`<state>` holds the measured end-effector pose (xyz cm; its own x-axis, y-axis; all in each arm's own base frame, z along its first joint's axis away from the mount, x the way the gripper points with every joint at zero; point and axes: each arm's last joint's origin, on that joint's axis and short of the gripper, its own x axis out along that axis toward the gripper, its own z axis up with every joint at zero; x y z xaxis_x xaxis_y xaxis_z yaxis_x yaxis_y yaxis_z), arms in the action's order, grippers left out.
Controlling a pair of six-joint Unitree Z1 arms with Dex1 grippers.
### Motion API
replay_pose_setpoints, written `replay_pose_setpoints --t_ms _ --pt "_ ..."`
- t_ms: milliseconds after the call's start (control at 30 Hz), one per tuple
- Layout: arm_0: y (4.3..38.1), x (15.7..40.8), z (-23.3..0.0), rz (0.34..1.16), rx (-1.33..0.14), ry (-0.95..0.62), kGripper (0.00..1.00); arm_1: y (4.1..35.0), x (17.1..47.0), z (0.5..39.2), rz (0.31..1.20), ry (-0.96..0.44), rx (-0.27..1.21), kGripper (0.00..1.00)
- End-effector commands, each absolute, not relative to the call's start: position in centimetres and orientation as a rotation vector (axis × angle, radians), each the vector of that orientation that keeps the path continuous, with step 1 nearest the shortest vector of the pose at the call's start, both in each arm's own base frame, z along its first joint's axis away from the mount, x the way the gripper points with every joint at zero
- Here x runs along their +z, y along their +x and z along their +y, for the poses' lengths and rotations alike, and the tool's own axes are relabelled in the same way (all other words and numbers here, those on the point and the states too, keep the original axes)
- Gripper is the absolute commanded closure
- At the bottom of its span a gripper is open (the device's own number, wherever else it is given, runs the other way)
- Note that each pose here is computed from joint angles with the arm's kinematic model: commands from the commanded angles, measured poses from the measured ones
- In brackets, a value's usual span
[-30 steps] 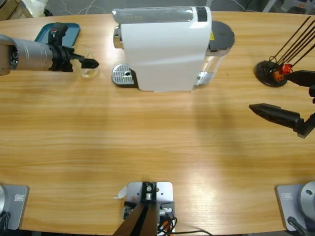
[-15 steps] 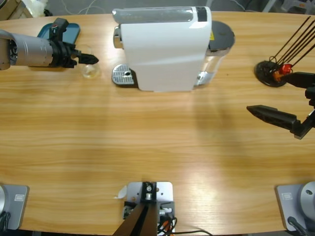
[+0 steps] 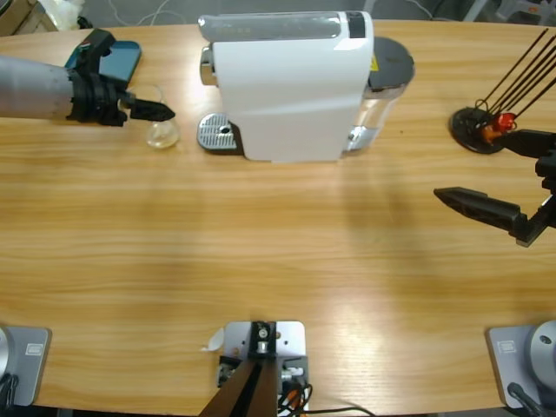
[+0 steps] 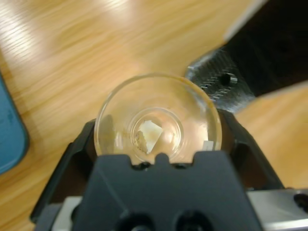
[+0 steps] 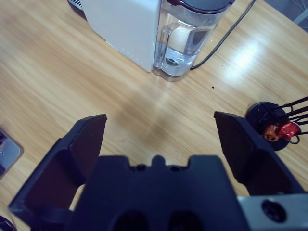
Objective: Pour coffee
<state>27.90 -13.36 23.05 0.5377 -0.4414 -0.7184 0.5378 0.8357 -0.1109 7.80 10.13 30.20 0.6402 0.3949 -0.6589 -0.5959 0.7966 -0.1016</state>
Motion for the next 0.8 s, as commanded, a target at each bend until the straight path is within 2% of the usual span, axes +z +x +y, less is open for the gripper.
replay_pose_setpoints --t_ms 33,433,800 --pt "27.2 26.2 -14.8 0.801 -0.747 0.182 1.000 7.4 29.4 9.3 0.660 -0.321 0.584 0.000" --pt "31.2 22.0 -19.2 0.882 -0.884 0.209 1.000 7.0 29.4 8.5 0.629 -0.298 0.585 0.004" --pt "32.4 20.9 -20.0 0.901 -0.902 0.207 1.000 6.8 29.3 8.2 0.615 -0.291 0.590 0.018"
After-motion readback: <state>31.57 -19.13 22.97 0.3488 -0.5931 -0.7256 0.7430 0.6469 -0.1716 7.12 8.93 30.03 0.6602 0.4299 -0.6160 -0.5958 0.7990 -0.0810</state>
